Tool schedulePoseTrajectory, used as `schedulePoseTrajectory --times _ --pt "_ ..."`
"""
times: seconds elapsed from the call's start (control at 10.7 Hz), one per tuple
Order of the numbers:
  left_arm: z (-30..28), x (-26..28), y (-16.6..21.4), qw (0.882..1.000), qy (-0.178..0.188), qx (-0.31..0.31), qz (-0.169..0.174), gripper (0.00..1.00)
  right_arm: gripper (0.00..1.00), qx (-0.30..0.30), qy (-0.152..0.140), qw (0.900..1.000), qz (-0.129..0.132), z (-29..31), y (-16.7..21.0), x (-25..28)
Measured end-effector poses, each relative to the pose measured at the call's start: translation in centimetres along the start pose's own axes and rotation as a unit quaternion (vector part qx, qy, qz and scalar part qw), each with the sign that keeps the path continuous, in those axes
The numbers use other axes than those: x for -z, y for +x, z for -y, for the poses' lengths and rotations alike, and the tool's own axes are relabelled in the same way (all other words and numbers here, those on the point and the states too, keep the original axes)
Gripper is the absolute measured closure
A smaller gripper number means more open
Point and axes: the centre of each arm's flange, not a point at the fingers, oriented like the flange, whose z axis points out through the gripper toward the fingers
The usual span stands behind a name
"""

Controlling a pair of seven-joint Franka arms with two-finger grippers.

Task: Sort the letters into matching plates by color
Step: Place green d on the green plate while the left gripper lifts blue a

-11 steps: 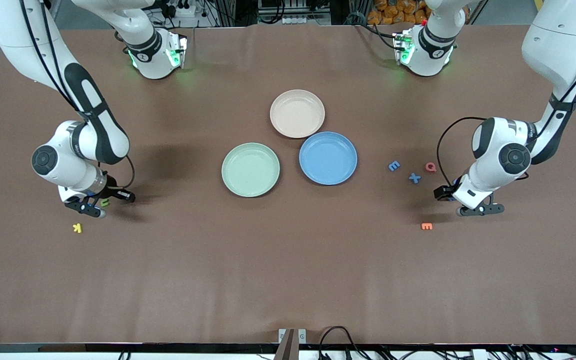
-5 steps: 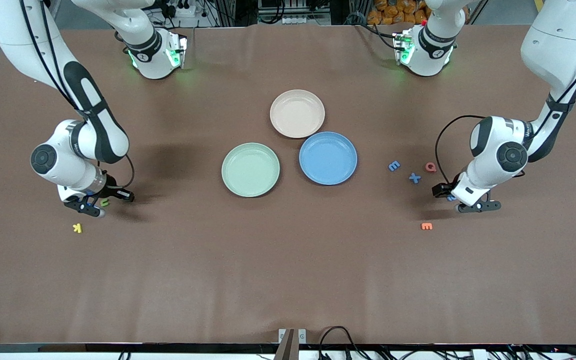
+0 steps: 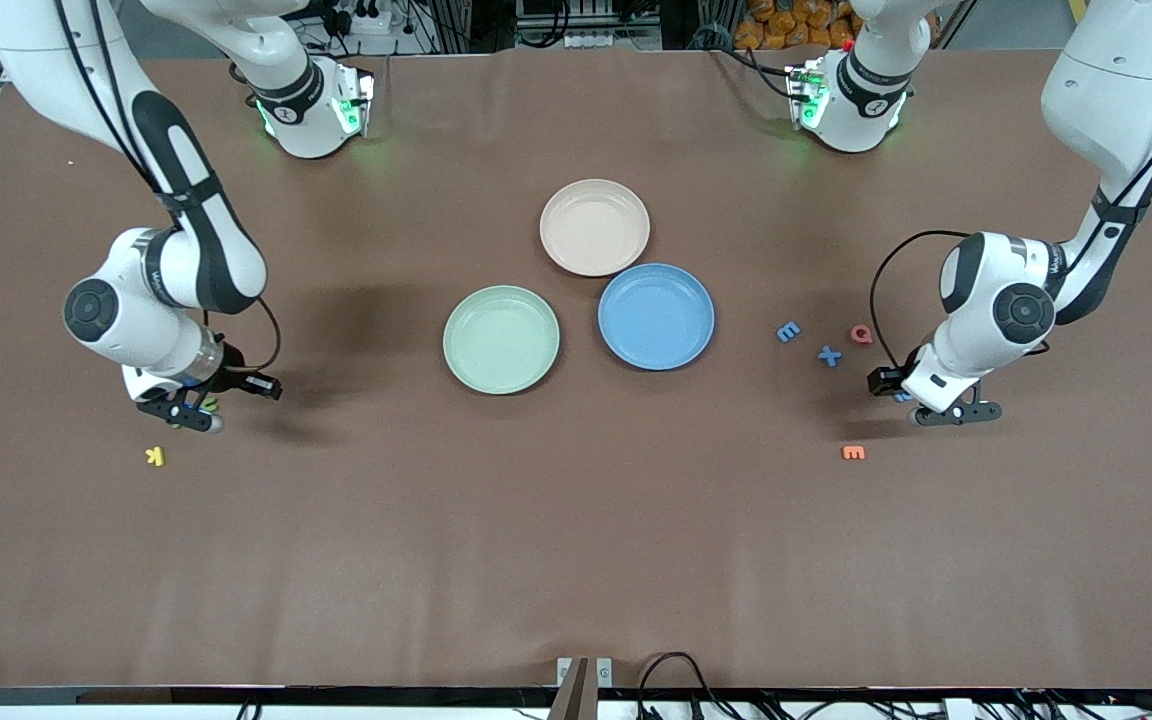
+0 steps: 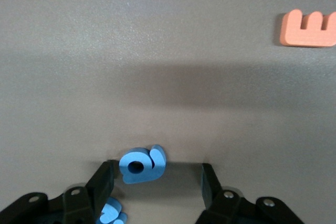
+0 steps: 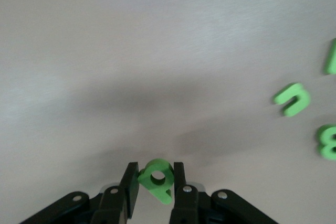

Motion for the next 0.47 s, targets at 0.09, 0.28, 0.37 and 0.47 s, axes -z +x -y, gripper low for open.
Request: schedulePoseTrajectory --times 0.09,0.28,0.37,0.47 --pt "0.0 0.0 0.0 1.000 0.000 -0.001 0.000 0.26 0.69 -0.002 0.000 1.000 0.000 1.8 -0.6 0.1" --pt "0.1 0.1 0.1 1.000 0.000 -0.002 -0.002 0.28 0.69 -0.004 -0.001 1.000 0.003 6.0 -2.4 -0.2" --pt "0.2 0.2 0.2 1.000 -0.001 -0.001 -0.004 0.36 0.69 -0.004 -0.002 1.000 0.004 8.2 -3.5 -0.4" --pt "0.3 0.3 0.3 1.000 -0.001 -0.001 -0.006 0.41 0.69 -0.002 -0.003 1.000 0.006 10.1 -4.6 -0.6"
